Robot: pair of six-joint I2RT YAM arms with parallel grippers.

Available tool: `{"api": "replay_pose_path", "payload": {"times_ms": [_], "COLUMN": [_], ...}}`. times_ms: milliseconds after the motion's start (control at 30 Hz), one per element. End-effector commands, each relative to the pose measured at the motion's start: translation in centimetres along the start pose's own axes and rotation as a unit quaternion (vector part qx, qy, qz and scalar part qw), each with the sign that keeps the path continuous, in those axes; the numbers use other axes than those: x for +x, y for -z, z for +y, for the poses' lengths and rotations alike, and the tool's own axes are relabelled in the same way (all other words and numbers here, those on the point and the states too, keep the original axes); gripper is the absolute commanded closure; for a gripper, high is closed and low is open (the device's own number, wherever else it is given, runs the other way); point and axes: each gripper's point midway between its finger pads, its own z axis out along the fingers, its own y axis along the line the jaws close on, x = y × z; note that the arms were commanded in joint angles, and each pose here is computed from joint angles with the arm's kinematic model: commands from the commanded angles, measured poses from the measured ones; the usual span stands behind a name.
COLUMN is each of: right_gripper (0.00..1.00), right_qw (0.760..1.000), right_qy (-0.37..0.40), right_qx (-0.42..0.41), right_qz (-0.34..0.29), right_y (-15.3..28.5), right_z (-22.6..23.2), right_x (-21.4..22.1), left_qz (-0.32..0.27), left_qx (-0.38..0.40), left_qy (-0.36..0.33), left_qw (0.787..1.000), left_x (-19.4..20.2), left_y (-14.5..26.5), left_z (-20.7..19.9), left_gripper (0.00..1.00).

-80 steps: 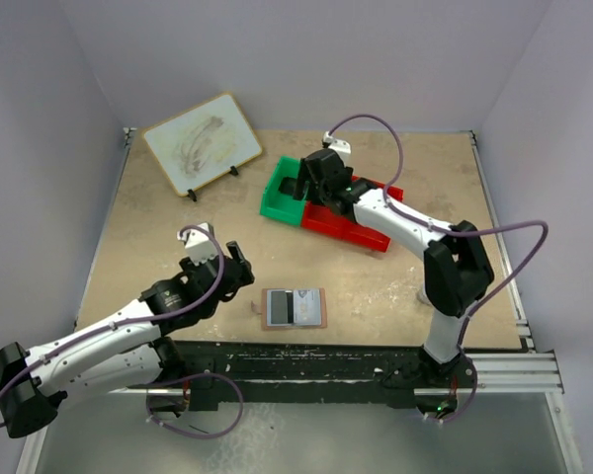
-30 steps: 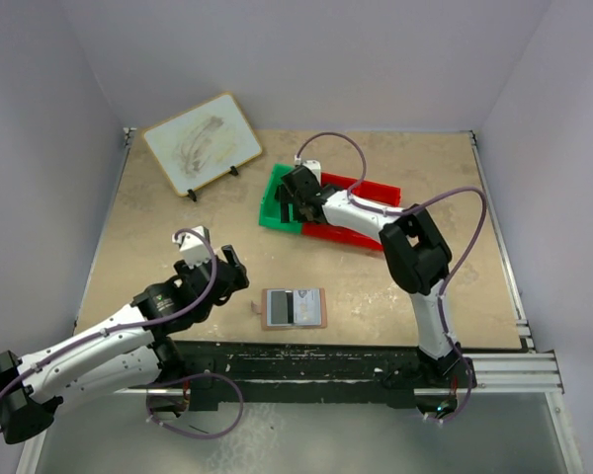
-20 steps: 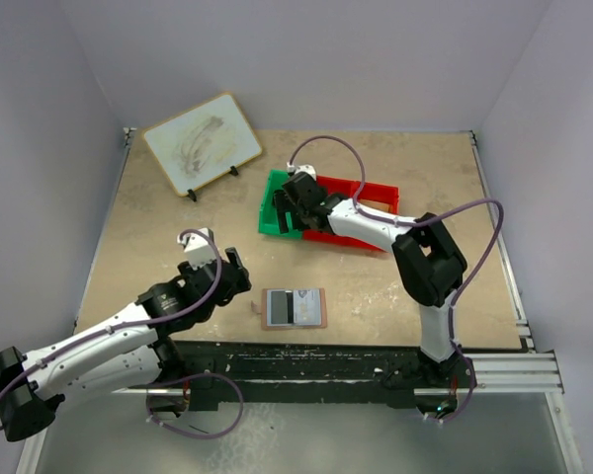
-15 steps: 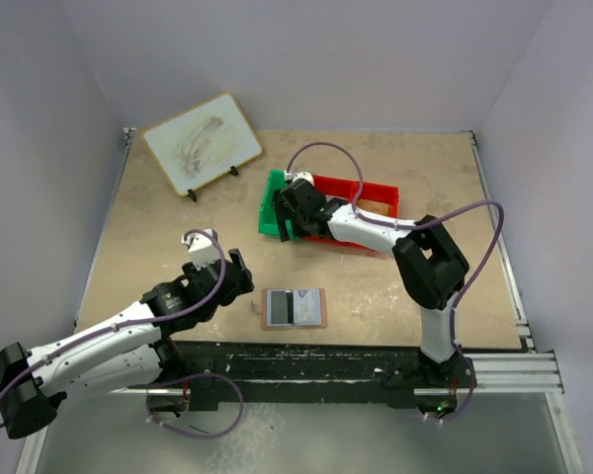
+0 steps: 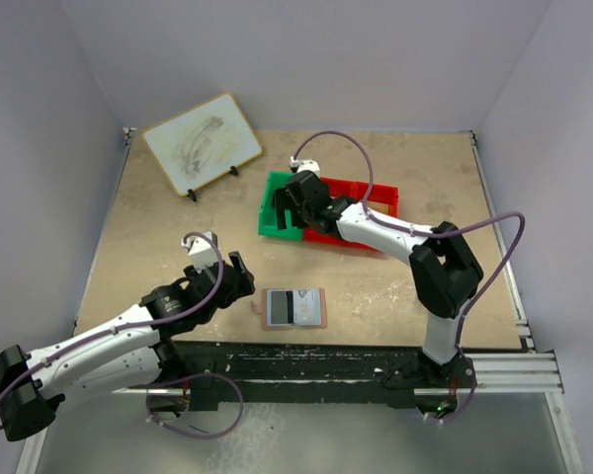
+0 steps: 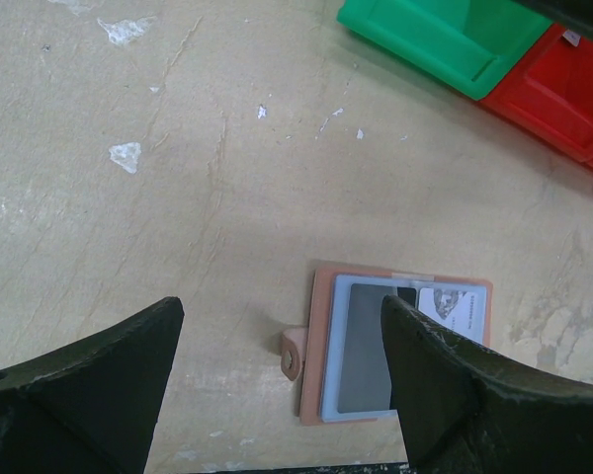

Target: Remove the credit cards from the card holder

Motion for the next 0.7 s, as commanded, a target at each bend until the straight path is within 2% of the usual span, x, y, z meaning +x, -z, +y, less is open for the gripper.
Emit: {"api": "replay_pose_path", "payload": {"times_ms": [0,200,467,667], "right_gripper": [0.07,0.06,0.06,0.08], "right_qw": [0.998,0.996,0.995,0.999], "right_qy": [-0.04,-0.044,-0.032,-0.004], "right_qx": [0.022,0.079,0.093,0.05], "right_qz": [-0.039,-0.015,-0.001,0.013], "right_y": [-0.6,-2.8,-3.4,-3.1], "right_z": [0.4,-1.0,-1.6,-0.5], "right_x": [-2.9,-1.4,-0.1,1.0], "left_qz": [-0.008,-0.003,-0.006,-0.002], "left_qx": [0.014,0.013,0.012,0.011], "left_qy": [0.017,0.01,0.008,0.006], "left_qw": [1.0,1.0,1.0,1.0], "left_x": [-0.7,-0.5,-0.6,-0.4], "left_y": [0.1,0.2,0.2,0.0], "left_z": [-0.9,-0.8,-0.7,-0.8], "left_gripper": [0.21,0.21,0.21,0.21]}}
